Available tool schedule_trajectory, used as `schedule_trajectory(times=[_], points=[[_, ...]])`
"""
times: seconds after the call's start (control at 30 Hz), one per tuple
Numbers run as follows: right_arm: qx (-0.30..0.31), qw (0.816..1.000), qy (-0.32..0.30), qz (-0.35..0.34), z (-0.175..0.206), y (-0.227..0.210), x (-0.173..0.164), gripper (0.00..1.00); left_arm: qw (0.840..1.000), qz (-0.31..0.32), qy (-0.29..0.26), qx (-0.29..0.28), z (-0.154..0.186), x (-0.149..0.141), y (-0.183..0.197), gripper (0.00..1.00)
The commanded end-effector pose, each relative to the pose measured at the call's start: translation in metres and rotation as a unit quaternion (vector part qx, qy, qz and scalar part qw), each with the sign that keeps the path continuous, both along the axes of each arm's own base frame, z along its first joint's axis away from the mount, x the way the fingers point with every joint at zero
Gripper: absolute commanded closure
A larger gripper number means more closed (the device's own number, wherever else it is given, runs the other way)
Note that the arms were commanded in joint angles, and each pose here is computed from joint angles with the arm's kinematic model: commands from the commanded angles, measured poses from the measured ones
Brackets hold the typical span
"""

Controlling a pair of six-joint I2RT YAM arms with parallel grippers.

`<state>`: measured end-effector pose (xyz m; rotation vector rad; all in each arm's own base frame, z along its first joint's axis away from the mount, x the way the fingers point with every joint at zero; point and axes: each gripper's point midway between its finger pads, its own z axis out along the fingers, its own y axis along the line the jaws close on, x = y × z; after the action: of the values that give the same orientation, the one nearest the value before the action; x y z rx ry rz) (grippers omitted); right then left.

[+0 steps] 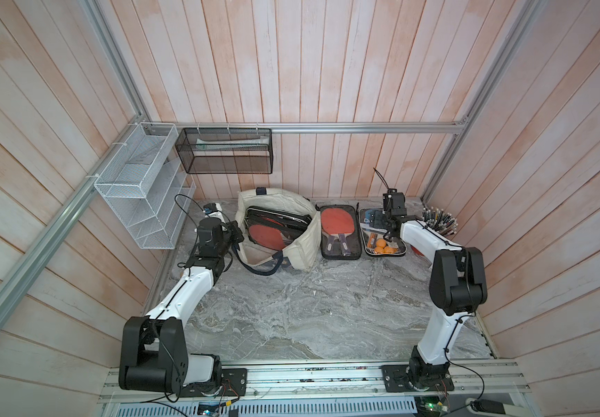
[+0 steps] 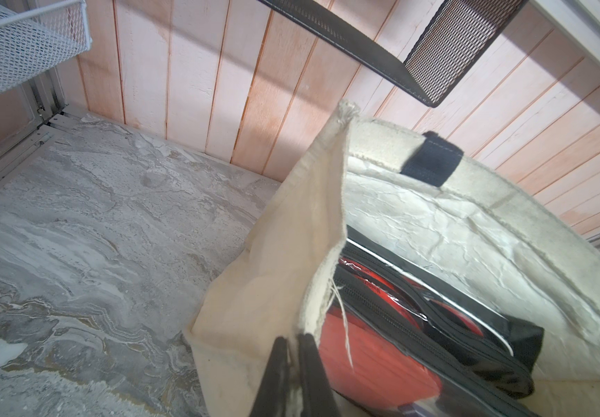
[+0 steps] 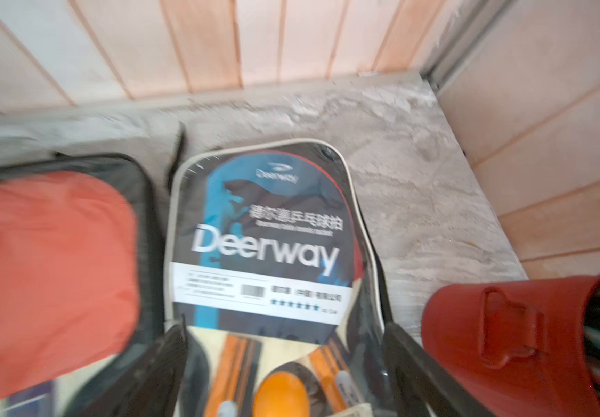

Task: Remove the ping pong set from the canvas bag
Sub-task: Place the ping pong set at the center of the board, then pick up the ping pong set from the canvas bag.

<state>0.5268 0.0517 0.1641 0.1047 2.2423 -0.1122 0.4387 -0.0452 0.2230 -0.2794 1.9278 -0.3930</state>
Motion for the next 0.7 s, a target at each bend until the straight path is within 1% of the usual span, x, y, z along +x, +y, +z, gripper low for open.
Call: schedule_trajectory(times=[0.0, 0.07, 0.17, 0.27, 0.37, 0.47, 0.57, 0.6, 0.67], points=[[0.024, 0.992, -0.084, 0.091, 0.072, 0.056, -0.008, 0.02, 1.000, -0.008, 0.003, 0.002, -0.001, 0.002, -0.004, 1.00], [0.039, 0.983, -0.120, 0.136, 0.105, 0.086, -0.020, 0.02, 1.000, -0.008, 0.004, 0.002, -0.001, 0.002, -0.004, 1.00], [0.047, 0.967, -0.149, 0.200, 0.143, 0.132, -0.037, 0.02, 1.000, -0.008, 0.003, 0.003, 0.000, 0.001, -0.004, 1.00], [0.043, 0.948, -0.165, 0.268, 0.170, 0.183, -0.058, 0.02, 1.000, -0.009, 0.000, 0.001, 0.002, 0.002, -0.005, 1.00], [0.036, 0.928, -0.170, 0.329, 0.186, 0.230, -0.078, 0.03, 1.000, -0.010, -0.002, -0.001, 0.004, 0.003, -0.005, 1.00], [0.034, 0.909, -0.164, 0.381, 0.192, 0.271, -0.093, 0.05, 1.000, -0.010, -0.003, -0.003, 0.005, 0.003, -0.005, 1.00], [0.024, 0.896, -0.143, 0.420, 0.183, 0.307, -0.100, 0.08, 1.000, -0.010, -0.005, -0.005, 0.006, 0.002, -0.006, 1.00], [0.020, 0.895, -0.136, 0.425, 0.178, 0.314, -0.101, 0.09, 1.000, -0.010, -0.003, -0.005, 0.004, 0.002, -0.006, 1.00], [0.014, 0.887, -0.121, 0.446, 0.169, 0.335, -0.104, 0.12, 1.000, -0.010, -0.004, -0.005, 0.005, 0.001, -0.006, 1.00]])
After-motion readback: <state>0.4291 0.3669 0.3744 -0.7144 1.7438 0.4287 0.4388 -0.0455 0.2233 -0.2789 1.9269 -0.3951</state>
